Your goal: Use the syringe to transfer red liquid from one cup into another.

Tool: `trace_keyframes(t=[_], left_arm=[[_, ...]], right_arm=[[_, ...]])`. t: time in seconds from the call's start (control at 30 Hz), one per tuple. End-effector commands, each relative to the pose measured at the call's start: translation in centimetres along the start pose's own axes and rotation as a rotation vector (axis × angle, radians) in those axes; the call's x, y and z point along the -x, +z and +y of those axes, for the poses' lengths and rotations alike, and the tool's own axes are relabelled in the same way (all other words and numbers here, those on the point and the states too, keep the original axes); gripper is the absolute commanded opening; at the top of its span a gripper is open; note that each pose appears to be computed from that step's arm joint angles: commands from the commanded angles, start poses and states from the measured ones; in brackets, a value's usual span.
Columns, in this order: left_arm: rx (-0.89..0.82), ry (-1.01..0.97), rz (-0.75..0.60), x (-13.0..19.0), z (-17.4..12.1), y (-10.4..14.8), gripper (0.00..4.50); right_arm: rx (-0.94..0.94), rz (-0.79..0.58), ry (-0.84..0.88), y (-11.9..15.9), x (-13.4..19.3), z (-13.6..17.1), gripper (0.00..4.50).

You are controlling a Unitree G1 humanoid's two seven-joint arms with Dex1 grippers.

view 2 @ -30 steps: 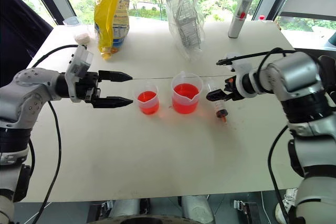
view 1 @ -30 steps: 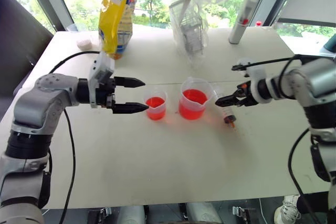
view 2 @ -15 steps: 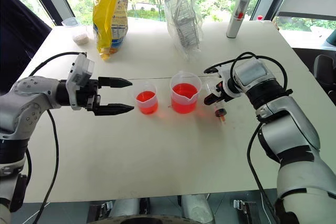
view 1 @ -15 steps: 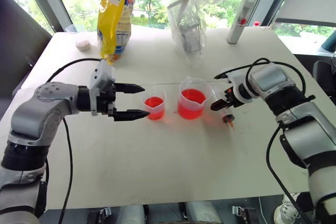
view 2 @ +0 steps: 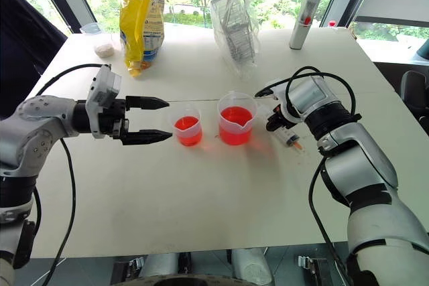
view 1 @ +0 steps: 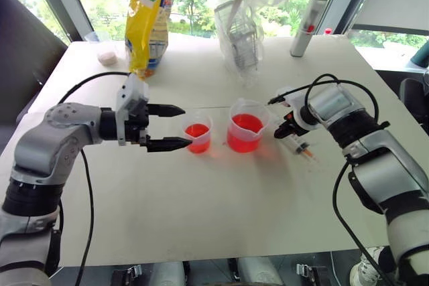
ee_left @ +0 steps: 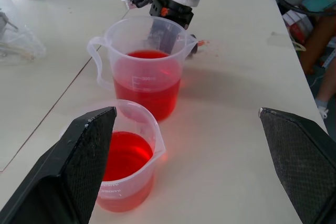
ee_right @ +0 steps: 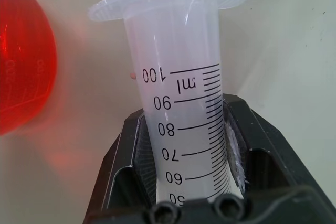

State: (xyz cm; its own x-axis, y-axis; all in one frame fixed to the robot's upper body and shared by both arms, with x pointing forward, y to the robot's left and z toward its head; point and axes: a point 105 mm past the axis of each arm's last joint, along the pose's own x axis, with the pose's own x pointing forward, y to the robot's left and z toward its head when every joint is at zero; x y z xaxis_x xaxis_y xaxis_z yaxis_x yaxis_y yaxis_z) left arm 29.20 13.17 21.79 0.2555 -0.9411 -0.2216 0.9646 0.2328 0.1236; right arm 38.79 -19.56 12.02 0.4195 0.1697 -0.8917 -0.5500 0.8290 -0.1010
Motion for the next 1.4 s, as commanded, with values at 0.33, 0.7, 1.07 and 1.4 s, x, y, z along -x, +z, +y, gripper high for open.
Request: trace_keyframes(t=[0.33, 0.7, 1.07, 1.4], left_arm=[[-0.108, -0.084, -0.050, -1.3, 2.4, 3.2, 4.50], [-0.189, -0.114, -0.103, -2.5, 4.4, 6.5, 4.50], [-0.215, -0.133, -0.132, -3.2, 4.7, 7.8, 4.50], [-0.241, -0.159, -0.180, -5.9, 5.1, 9.3, 4.50]], right_arm=[[0.155, -0.896, -0.409, 5.9, 16.4, -1.0, 1.39], [0.036, -1.433, -0.082, 9.2, 17.1, 7.4, 1.39], [-0.033, -1.461, 0.015, 7.3, 10.7, 9.9, 1.39], [-0.042, -1.400, -0.002, 5.7, 6.2, 10.3, 1.39]])
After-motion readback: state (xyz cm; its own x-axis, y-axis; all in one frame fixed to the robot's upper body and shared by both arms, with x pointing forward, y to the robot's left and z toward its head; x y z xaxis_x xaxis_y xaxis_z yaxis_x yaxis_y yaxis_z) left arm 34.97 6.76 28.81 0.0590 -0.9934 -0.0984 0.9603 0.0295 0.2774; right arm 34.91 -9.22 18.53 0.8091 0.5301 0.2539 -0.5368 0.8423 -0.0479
